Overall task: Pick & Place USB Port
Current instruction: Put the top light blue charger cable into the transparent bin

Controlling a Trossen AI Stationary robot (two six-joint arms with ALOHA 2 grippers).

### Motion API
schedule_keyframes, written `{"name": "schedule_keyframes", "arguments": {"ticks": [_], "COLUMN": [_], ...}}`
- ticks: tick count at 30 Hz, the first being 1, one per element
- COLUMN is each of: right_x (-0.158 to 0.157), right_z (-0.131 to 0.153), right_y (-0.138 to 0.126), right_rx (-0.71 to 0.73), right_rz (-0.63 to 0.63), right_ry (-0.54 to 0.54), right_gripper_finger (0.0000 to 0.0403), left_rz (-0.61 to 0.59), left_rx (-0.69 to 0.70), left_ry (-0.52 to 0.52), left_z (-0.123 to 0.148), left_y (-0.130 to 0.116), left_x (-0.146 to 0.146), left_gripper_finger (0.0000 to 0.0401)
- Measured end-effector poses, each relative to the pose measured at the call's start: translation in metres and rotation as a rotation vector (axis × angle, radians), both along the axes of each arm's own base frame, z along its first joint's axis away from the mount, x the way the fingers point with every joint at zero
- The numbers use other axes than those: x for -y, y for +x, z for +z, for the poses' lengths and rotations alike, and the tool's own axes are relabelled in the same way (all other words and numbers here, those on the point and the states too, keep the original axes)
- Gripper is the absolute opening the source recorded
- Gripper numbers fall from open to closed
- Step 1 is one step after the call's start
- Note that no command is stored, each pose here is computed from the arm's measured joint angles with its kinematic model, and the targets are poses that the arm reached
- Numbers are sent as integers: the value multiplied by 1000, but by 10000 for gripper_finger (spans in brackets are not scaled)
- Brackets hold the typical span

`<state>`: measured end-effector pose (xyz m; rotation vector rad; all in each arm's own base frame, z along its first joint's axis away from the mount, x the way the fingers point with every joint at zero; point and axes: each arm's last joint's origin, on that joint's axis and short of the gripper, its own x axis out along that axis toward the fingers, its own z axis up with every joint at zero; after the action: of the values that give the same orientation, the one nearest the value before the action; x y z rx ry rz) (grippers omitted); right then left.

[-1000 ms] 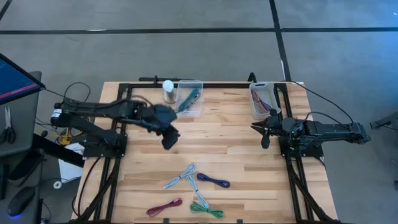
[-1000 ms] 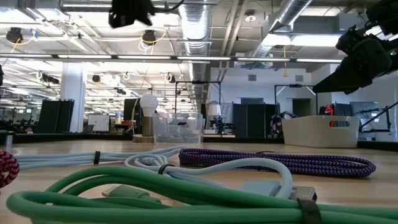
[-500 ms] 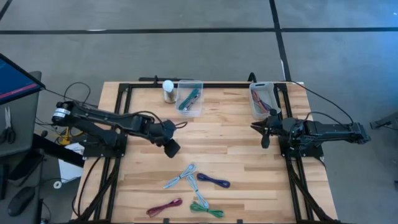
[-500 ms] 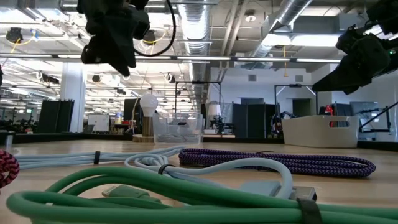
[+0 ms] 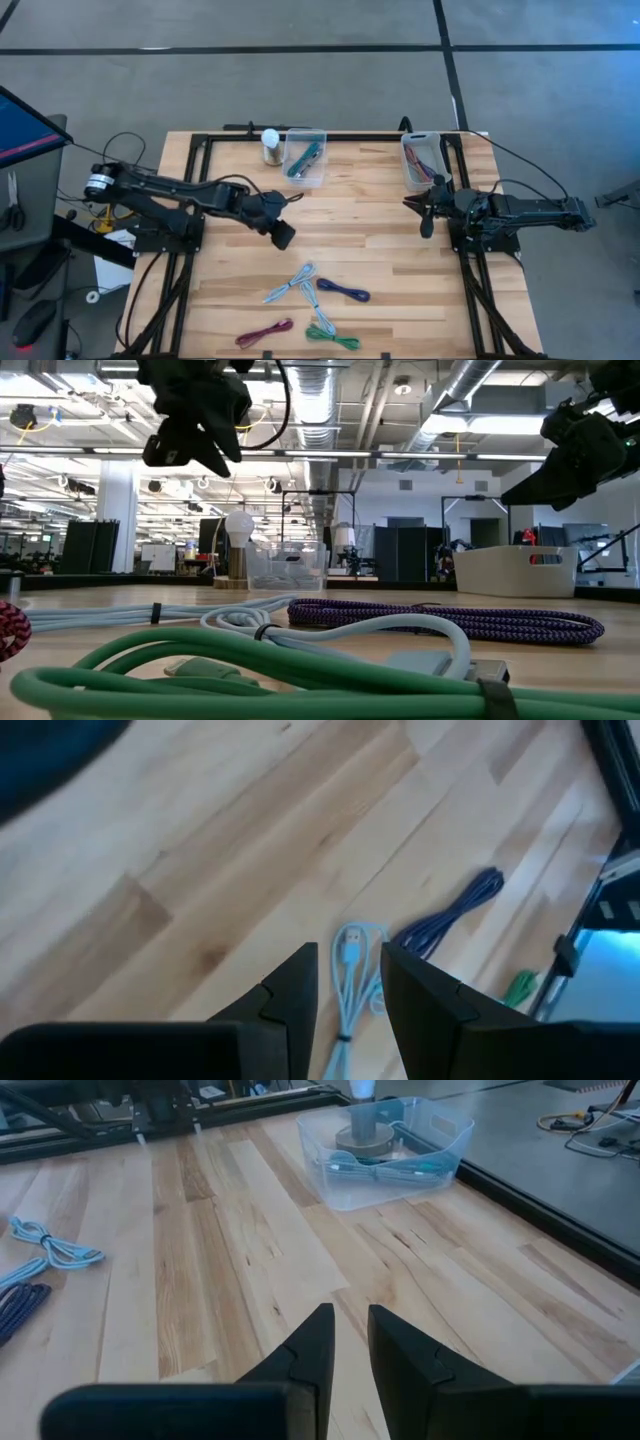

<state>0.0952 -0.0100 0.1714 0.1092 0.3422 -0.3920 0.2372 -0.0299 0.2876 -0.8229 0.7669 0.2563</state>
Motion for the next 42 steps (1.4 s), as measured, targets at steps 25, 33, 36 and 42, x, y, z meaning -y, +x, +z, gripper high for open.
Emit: {"name": "schedule_keyframes", "arguments": {"ticks": [25, 33, 36, 42], "right_x": [0, 0, 0, 0], "right_z": [0, 0, 0, 0], "right_y": [0, 0, 0, 0], "right_rx": [-3, -6, -6, -7], "right_rz": [1, 2, 2, 2], "right_ry": [-2, -6, -6, -6], "right_gripper_finger": [58, 58, 58, 58], "left_rz": [-56, -23, -18, -38], "left_rx": [-185, -172, -169, -112], "left_ry": [-259, -284, -319, -318], "left_z": [-69, -71, -73, -63], "left_y": [55, 58, 61, 65], "left_x": [57, 60, 62, 72], "left_gripper_finger": [81, 96, 97, 80]}}
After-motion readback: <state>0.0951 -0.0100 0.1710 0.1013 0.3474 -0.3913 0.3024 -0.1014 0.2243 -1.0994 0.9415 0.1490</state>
